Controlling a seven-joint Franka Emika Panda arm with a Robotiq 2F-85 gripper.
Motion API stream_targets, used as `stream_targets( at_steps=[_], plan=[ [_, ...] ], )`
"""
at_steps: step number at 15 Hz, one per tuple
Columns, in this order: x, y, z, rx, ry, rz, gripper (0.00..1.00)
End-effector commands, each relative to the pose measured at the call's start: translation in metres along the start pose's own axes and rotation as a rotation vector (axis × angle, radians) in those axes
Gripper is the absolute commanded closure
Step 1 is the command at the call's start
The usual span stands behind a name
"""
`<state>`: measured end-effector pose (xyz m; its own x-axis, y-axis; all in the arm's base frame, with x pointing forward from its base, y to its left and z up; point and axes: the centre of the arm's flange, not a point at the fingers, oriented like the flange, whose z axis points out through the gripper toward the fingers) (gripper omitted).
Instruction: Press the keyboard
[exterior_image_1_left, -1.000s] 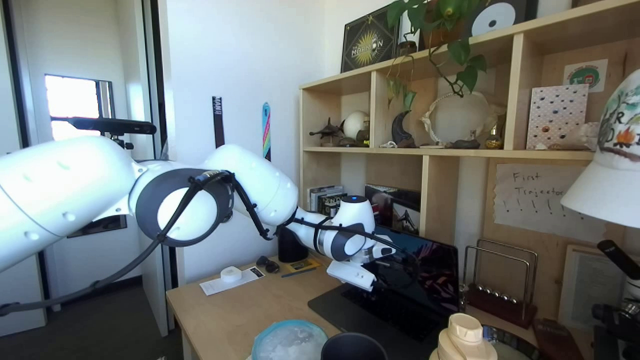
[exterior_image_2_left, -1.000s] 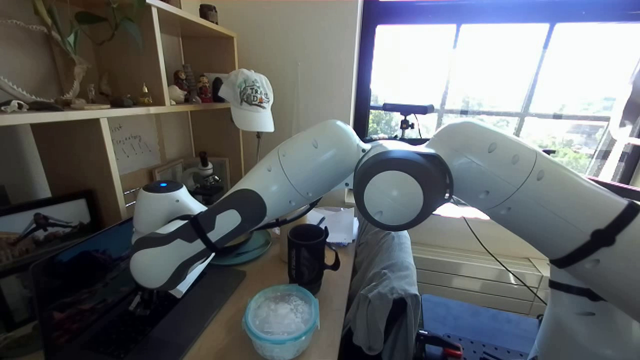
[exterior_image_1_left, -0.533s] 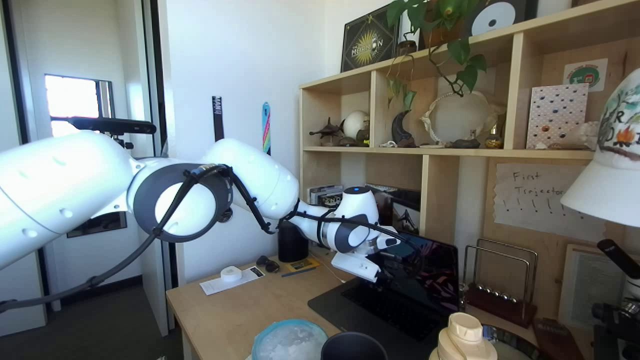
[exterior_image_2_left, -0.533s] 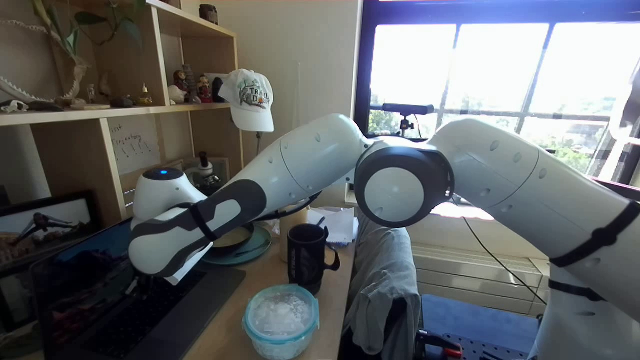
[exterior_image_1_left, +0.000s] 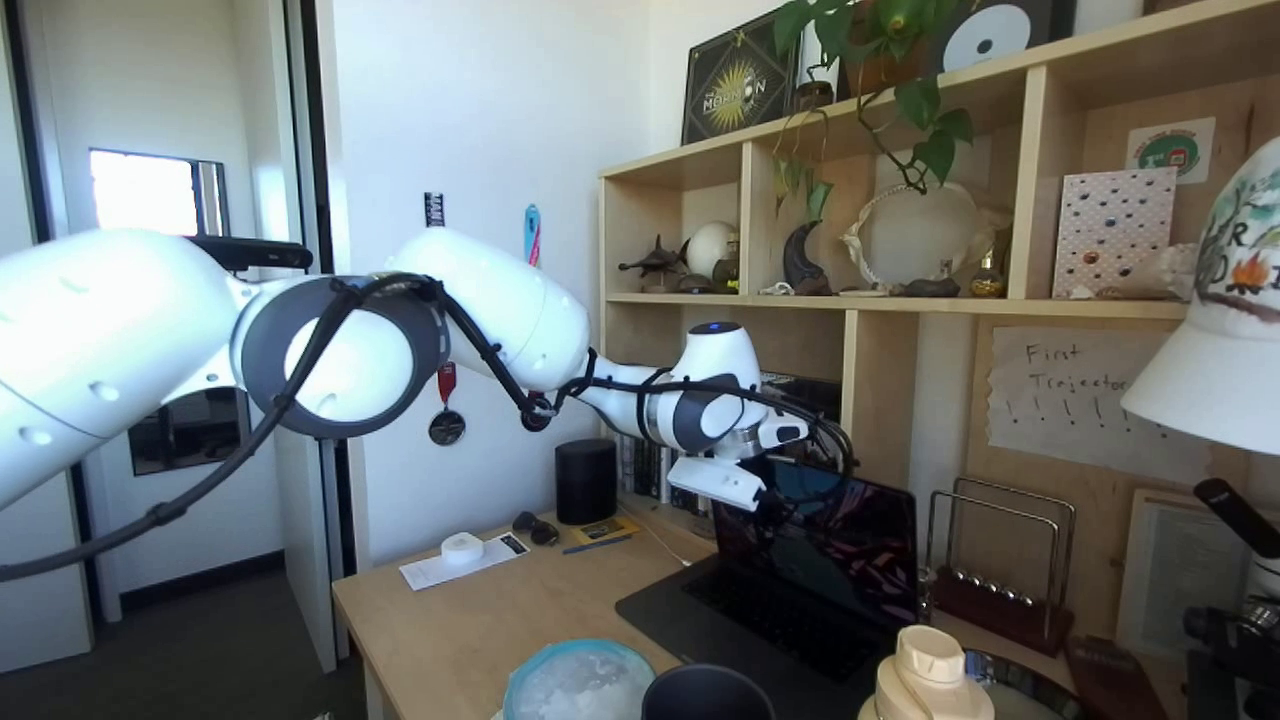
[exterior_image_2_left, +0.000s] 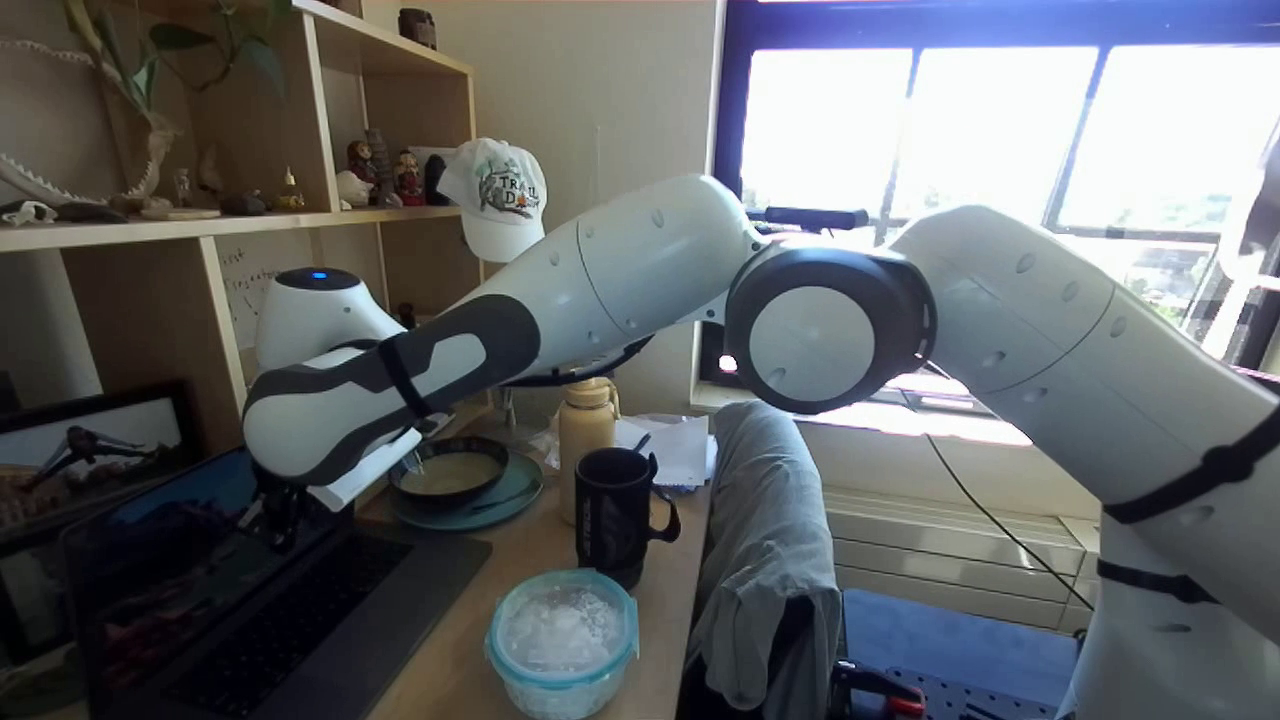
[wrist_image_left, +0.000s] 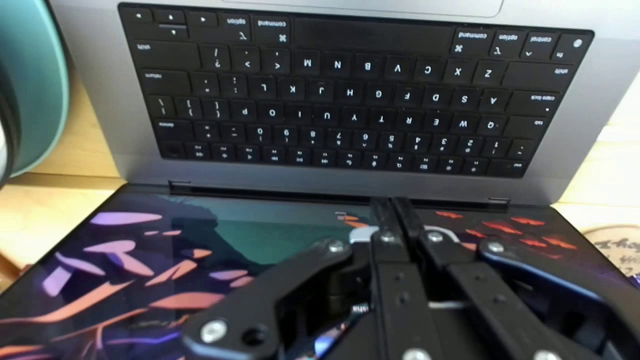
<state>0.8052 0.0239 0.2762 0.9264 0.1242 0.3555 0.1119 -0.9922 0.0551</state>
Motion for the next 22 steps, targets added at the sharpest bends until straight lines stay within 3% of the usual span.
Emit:
stream_targets(
  at_steps=[1,9,22],
  plan=[
    [-0.009,-0.006,-0.049,-0.011,-0.051,0.007,0.93],
    [-0.028,-0.004,-0.113,-0.015,-0.159,0.015,0.94],
    [-0.083,0.002,-0.200,-0.012,-0.149,0.057,0.94]
  ],
)
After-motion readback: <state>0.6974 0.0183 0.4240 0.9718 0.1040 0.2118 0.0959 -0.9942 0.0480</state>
